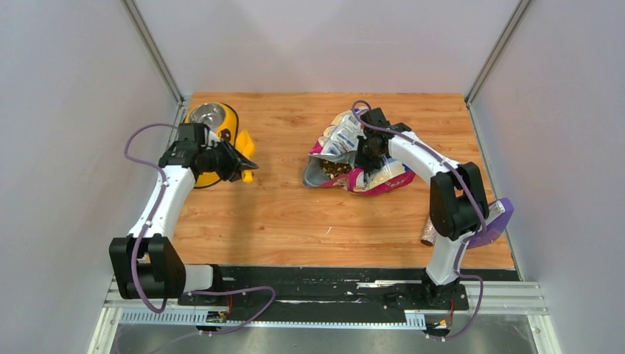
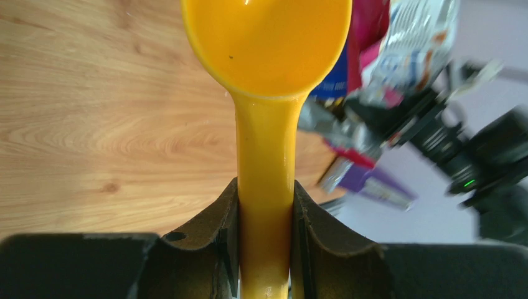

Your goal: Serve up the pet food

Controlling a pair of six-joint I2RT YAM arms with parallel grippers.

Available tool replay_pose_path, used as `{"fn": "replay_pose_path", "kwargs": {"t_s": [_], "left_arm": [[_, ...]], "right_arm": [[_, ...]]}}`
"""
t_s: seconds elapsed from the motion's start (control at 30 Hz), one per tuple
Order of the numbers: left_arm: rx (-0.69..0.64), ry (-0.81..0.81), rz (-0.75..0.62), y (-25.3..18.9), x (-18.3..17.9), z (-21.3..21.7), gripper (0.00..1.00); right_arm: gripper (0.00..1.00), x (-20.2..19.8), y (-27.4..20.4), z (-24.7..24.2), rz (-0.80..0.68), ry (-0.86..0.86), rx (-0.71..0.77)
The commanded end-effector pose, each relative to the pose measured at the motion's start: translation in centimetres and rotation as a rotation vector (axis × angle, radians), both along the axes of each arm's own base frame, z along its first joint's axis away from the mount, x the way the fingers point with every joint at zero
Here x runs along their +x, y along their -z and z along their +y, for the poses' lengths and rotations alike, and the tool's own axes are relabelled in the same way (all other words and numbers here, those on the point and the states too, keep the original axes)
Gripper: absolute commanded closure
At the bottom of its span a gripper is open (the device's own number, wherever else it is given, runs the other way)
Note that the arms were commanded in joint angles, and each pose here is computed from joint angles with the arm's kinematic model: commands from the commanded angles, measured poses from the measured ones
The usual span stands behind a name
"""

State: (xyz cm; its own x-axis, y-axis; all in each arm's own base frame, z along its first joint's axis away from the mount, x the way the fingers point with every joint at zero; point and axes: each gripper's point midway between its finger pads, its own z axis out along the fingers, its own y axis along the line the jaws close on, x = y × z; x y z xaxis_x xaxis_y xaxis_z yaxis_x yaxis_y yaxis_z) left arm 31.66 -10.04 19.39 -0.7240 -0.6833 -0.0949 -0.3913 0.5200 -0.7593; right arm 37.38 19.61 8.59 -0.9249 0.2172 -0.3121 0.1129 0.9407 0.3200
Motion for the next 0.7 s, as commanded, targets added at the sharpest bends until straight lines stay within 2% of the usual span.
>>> {"fn": "replay_pose_path", "kwargs": {"t_s": [0.0,0.03,0.13,0.3,0.43,0.53,0.67], "left_arm": [[0.305,0.327,-0.16,0.2,-2.1,-2.5,1.0],[0.359,0.426,-0.188,0.6,-3.2,-3.6,1.0],[0.491,0.566,-0.242,1.3,-4.8,-4.5,1.0],[0.598,0.78,-0.291,2.8,-8.1,-6.4,1.0],[0.67,0.849,-0.315,3.3,-9.4,-6.8,1.0],[0.686,0.885,-0.399,2.6,-10.1,-7.8,1.0],[0.693,0.947,-0.387,2.9,-10.9,-8.7,1.0]], "right_arm": [[1.0,1.5,-3.4,1.1,-0.114,0.007,0.036],[1.0,1.4,-3.5,1.3,-0.114,0.004,0.037],[1.0,1.2,-3.9,1.6,-0.12,-0.007,0.038],[1.0,0.8,-5.2,2.4,-0.154,-0.024,0.035],[1.0,0.5,-6.4,2.9,-0.186,-0.036,0.036],[1.0,0.3,-6.8,3.3,-0.196,-0.045,0.038],[1.0,0.2,-7.0,3.4,-0.206,-0.054,0.033]]}}
